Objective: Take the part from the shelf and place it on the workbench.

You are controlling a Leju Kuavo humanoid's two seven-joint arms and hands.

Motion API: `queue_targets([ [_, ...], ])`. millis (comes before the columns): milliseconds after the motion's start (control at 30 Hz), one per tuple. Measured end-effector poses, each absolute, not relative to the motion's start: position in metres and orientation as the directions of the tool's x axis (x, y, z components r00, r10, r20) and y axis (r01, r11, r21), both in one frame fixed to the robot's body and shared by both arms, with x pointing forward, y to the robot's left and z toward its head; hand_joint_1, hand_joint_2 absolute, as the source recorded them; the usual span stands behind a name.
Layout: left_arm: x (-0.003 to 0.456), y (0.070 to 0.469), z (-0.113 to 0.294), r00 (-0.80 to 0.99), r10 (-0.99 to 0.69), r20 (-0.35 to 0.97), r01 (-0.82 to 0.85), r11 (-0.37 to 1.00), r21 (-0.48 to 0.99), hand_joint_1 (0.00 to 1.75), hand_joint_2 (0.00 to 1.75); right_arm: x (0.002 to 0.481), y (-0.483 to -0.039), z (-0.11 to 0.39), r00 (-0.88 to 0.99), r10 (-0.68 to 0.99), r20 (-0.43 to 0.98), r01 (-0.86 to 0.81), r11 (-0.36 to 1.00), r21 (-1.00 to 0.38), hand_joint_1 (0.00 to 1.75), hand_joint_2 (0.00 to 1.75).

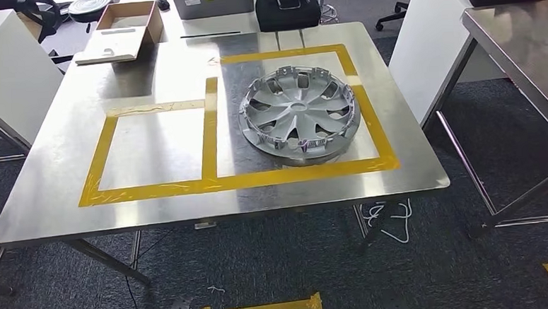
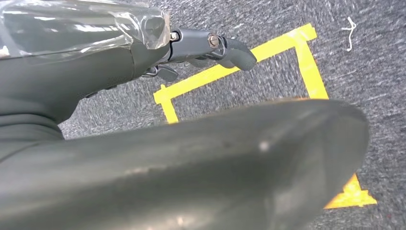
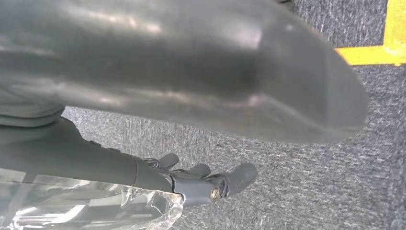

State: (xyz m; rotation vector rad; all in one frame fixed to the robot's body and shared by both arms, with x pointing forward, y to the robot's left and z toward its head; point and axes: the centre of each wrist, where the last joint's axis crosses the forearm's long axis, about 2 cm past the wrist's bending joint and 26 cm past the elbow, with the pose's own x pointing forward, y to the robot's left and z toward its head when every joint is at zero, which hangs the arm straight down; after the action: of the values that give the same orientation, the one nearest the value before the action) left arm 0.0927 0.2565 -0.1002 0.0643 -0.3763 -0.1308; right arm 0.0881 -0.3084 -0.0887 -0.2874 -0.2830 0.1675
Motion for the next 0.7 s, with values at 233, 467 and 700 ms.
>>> queue_targets([
  [233,0.0915,0.2570,-0.1004,0.923,-0.139,0.359,0.115,0.990,0.087,0.00,0.00,0.0875,-0.3074,-0.0888,0.947,0.200,0.252,-0.120,0.946,-0.300,0.00,0.00],
  [467,0.0929,0.2589,-0.1003,0.921,-0.146,0.362,0.120,0.988,0.092,0.00,0.00,0.0875,-0.3071,-0.0888,0.948,0.191,0.255,-0.110,0.947,-0.301,0.00,0.00],
  [700,0.0946,0.2565,-0.0997,0.919,-0.149,0.364,0.126,0.988,0.085,0.00,0.00,0.0857,-0.3093,-0.0891,0.949,0.189,0.252,-0.107,0.946,-0.305,0.00,0.00],
])
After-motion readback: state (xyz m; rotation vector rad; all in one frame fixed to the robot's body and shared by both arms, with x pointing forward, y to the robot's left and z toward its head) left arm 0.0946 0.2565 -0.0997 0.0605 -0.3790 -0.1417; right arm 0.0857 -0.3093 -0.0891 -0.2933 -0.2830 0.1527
